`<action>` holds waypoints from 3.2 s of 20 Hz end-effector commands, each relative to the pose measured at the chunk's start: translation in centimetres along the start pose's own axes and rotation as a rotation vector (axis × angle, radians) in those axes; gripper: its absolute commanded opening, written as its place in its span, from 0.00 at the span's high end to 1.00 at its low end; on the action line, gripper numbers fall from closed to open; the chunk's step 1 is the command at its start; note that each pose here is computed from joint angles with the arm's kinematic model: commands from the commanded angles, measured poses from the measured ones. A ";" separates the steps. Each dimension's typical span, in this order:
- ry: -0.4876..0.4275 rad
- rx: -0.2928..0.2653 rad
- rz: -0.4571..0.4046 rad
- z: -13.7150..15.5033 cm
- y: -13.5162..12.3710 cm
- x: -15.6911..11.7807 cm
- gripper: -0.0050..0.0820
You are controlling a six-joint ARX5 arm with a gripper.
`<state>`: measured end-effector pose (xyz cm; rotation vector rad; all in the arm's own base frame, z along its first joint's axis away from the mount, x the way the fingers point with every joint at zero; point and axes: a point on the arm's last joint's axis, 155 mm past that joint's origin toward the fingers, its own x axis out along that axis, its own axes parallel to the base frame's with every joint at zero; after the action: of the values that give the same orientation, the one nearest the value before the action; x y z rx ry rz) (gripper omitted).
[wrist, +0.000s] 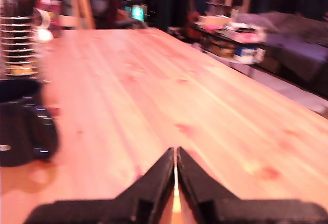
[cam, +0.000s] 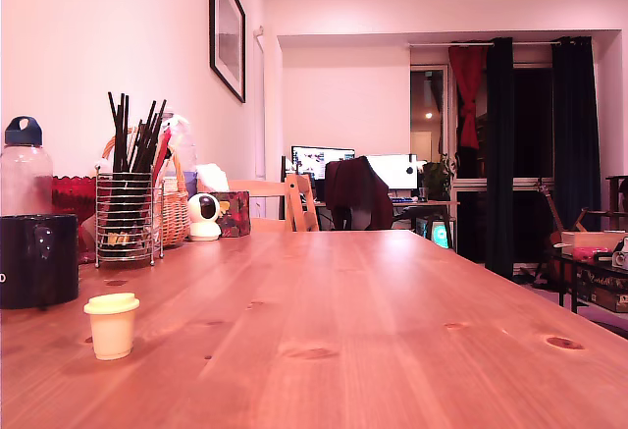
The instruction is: Pick the coffee capsule and then drop it inside the coffee cup in front of you
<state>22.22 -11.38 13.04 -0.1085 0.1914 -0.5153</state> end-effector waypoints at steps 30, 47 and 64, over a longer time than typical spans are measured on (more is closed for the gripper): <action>0.246 0.050 0.041 -6.4 0.4 3.1 0.27; 0.284 0.098 0.042 -8.0 0.9 6.9 0.22; 0.382 0.110 0.013 -10.9 1.0 11.3 0.22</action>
<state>29.89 -16.50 0.54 0.0915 0.5415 -0.5211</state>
